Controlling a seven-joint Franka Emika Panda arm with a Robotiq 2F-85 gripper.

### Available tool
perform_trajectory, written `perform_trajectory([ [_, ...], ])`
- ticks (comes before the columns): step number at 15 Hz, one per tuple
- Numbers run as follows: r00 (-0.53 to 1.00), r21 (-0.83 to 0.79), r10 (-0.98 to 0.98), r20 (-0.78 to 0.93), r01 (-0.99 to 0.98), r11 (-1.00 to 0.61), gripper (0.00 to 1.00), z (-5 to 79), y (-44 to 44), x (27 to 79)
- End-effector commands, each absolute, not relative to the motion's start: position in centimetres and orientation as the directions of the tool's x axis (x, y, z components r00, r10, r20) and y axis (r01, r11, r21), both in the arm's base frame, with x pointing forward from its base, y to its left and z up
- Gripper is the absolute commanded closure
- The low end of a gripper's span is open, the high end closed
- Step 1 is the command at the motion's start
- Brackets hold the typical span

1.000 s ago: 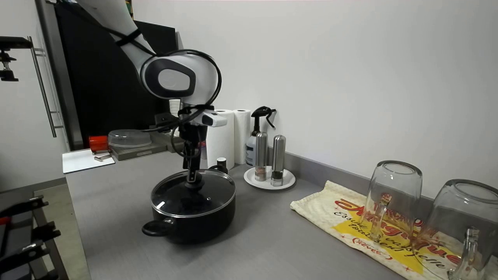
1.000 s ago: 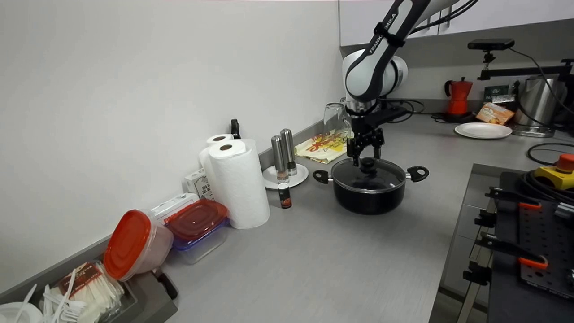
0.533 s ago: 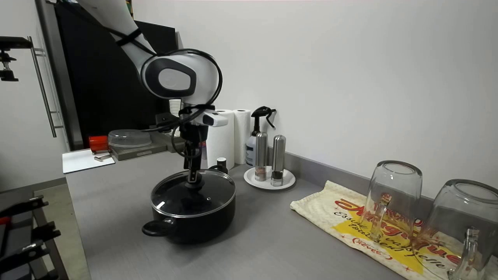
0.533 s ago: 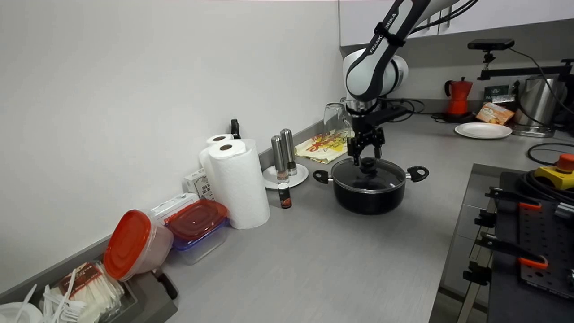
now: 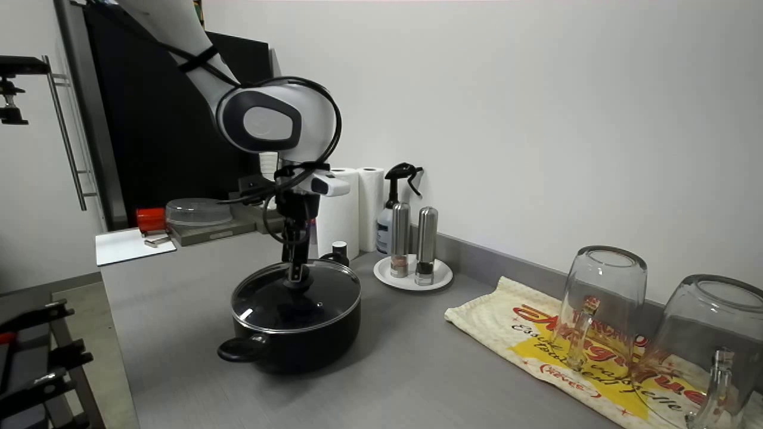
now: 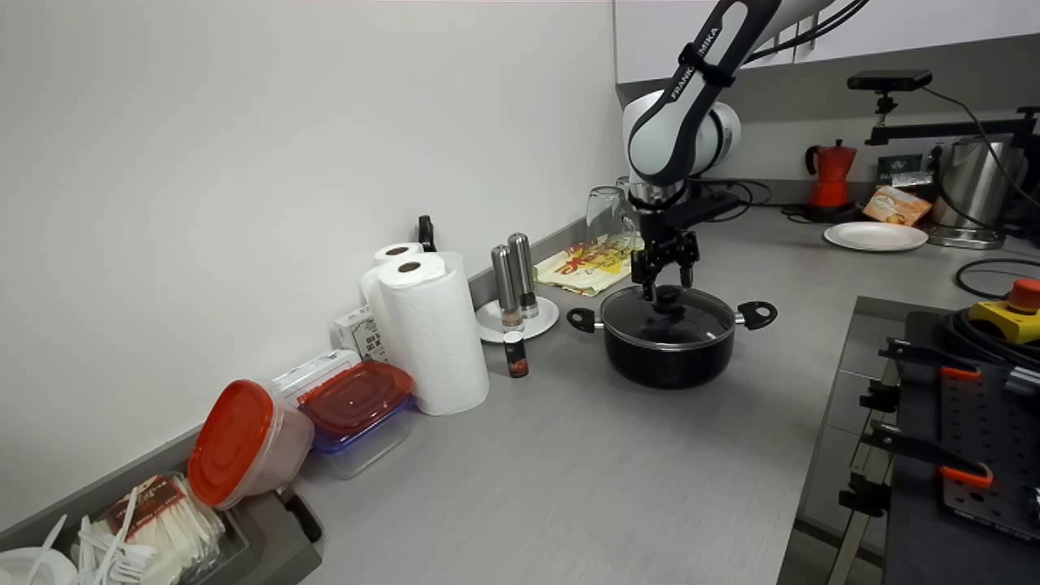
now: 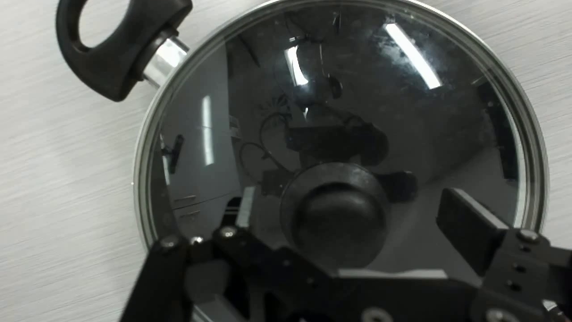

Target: Remove the lid from the pot

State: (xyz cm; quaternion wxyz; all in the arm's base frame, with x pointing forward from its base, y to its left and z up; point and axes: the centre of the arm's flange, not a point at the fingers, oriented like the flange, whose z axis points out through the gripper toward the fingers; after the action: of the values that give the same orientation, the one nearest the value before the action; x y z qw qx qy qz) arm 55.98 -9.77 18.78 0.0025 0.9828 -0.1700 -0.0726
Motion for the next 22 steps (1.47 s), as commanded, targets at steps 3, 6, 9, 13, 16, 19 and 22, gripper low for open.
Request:
perform_trajectory([
  [3,0.933,0.039,-0.335,-0.134,-0.333,-0.942,0.0,18.4,-9.8,56.1],
  [6,0.935,0.037,-0.33,-0.128,-0.328,-0.944,0.33,18.6,-9.7,56.2],
  [9,0.936,0.036,-0.329,-0.128,-0.327,-0.944,0.55,18.6,-9.6,56.2],
  [13,0.936,0.038,-0.329,-0.126,-0.327,-0.944,0.77,18.7,-9.8,56.3],
  [16,0.937,0.038,-0.328,-0.123,-0.326,-0.945,0.77,19.1,-9.8,56.2],
  [19,0.946,0.048,-0.31,-0.1,-0.306,-0.951,0.77,21.0,-9.3,56.2],
  [22,0.966,0.066,-0.248,-0.077,-0.243,-0.968,0.77,24.8,-7.5,56.6],
])
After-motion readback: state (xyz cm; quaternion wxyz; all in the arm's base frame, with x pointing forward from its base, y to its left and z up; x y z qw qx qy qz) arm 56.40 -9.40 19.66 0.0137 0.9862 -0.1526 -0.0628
